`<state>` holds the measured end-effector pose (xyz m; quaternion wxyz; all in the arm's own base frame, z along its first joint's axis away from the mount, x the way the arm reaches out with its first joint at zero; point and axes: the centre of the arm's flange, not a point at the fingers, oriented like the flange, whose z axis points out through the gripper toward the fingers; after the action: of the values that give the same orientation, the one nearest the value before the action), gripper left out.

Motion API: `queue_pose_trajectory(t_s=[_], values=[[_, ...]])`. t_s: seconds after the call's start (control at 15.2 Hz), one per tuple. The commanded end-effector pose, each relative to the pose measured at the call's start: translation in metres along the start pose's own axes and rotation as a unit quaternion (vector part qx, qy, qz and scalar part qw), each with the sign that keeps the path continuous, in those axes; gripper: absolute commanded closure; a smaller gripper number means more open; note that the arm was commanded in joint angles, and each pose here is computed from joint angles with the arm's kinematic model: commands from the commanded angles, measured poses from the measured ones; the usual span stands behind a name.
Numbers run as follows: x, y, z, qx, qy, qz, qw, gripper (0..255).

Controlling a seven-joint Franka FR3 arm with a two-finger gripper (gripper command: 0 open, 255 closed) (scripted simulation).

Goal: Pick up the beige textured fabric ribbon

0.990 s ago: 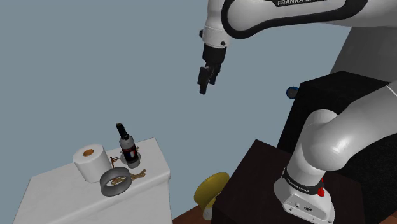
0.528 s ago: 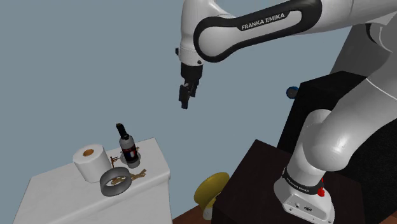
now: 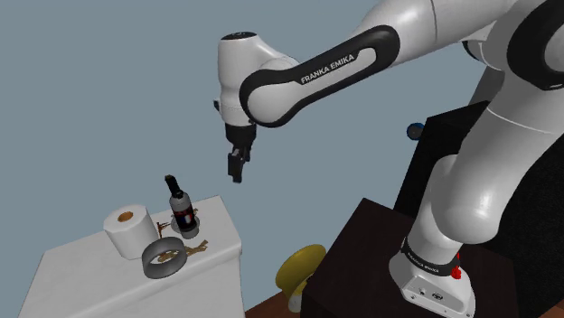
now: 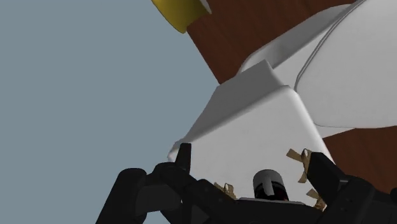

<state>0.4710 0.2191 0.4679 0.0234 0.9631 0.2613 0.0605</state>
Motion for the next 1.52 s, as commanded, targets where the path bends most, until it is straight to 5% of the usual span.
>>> queue_pose_trajectory(t_s=[0.0,0.53,1.06,1.45], values=[[0.019,-0.013,0.017,-0.001,-0.002,-0.023,0.9997,0],[0.074,-0.074,0.088,-0.005,-0.012,-0.112,0.9936,0],[0.116,-0.143,0.159,-0.009,-0.023,-0.2,0.9795,0],[0.114,-0.147,0.188,-0.009,-0.023,-0.203,0.9788,0]])
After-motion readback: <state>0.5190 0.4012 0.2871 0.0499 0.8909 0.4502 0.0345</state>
